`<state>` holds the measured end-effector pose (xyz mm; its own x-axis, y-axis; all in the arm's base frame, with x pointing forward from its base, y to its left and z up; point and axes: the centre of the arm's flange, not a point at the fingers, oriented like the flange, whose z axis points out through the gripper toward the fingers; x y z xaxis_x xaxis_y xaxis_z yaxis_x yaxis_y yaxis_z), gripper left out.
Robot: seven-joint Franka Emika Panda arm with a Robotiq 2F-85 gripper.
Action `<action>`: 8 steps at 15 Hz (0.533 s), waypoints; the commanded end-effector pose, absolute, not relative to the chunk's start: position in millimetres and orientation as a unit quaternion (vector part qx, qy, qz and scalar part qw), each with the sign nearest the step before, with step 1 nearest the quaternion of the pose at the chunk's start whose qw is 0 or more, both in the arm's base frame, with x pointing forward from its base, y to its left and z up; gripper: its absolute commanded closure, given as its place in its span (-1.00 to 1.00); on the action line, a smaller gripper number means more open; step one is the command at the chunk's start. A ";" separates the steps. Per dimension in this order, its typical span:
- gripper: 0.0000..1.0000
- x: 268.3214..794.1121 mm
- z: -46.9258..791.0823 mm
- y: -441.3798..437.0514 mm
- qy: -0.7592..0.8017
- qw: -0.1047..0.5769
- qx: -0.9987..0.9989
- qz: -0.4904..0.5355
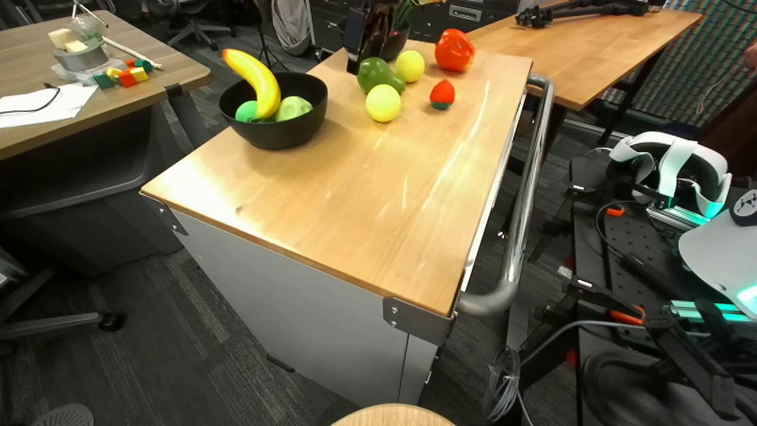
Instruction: Put the fruits inside the two black bowls
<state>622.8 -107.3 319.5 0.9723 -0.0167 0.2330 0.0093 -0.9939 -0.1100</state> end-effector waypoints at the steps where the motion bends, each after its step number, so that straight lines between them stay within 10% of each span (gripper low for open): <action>1: -1.00 640.2 312.6 -112.2 0.001 0.091 -0.991 -0.102; 8: -1.00 643.3 315.1 -118.2 0.017 0.076 -0.994 -0.076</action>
